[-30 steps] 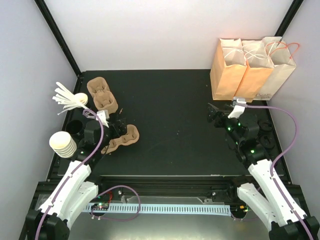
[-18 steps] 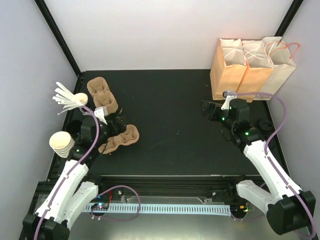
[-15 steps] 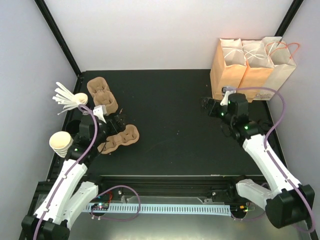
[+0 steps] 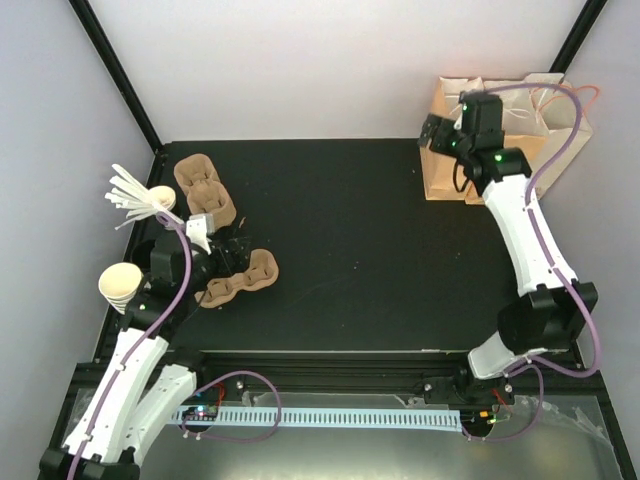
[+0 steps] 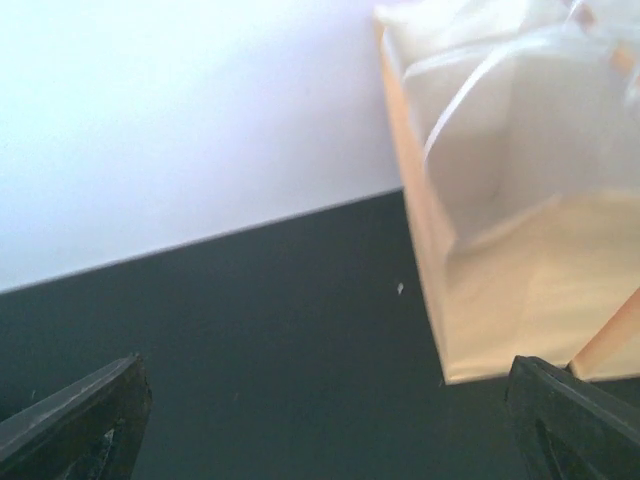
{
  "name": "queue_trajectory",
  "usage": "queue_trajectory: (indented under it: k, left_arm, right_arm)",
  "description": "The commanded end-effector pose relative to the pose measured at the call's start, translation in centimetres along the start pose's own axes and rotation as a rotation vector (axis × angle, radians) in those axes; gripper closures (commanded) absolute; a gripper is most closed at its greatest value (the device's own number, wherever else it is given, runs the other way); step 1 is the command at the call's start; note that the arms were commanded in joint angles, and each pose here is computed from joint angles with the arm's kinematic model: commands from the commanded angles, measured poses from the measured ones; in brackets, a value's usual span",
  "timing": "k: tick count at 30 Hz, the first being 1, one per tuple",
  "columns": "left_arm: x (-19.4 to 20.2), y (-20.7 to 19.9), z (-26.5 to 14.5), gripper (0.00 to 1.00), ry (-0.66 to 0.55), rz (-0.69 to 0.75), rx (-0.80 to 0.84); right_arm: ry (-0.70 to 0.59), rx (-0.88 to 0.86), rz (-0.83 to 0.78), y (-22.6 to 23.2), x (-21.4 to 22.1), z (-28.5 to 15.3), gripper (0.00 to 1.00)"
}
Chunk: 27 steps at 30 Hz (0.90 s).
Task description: Pack the takeout coffee
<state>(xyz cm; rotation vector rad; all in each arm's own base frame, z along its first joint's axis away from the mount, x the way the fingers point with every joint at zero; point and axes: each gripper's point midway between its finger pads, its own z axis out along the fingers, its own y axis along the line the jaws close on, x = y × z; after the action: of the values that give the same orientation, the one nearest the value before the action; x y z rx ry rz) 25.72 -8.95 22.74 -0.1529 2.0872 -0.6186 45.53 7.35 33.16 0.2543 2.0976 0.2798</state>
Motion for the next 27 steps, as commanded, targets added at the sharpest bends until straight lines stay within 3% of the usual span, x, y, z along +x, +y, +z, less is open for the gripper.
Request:
queue_trajectory:
  k: [1,9,17,27]
  left_arm:
    - [-1.3,-1.0,-2.1,0.01,-0.054,0.063,0.02]
    - [-1.4,-2.1,-2.0,0.01,-0.039,0.09,0.071]
    - [-1.8,-2.5,-1.4,0.01,-0.038,0.083,0.094]
    - [-2.2,-2.9,-1.1,0.01,-0.041,0.09,0.107]
  right_arm:
    - [-0.037,0.092,-0.044,-2.1,-4.4,-0.2,0.02]
    - [0.066,0.135,-0.063,-4.0,-7.5,5.2,0.04]
    - [0.099,0.186,-0.109,-5.7,-6.0,9.7,0.12]
    - [0.154,0.295,-0.296,-6.8,-4.3,11.7,0.36]
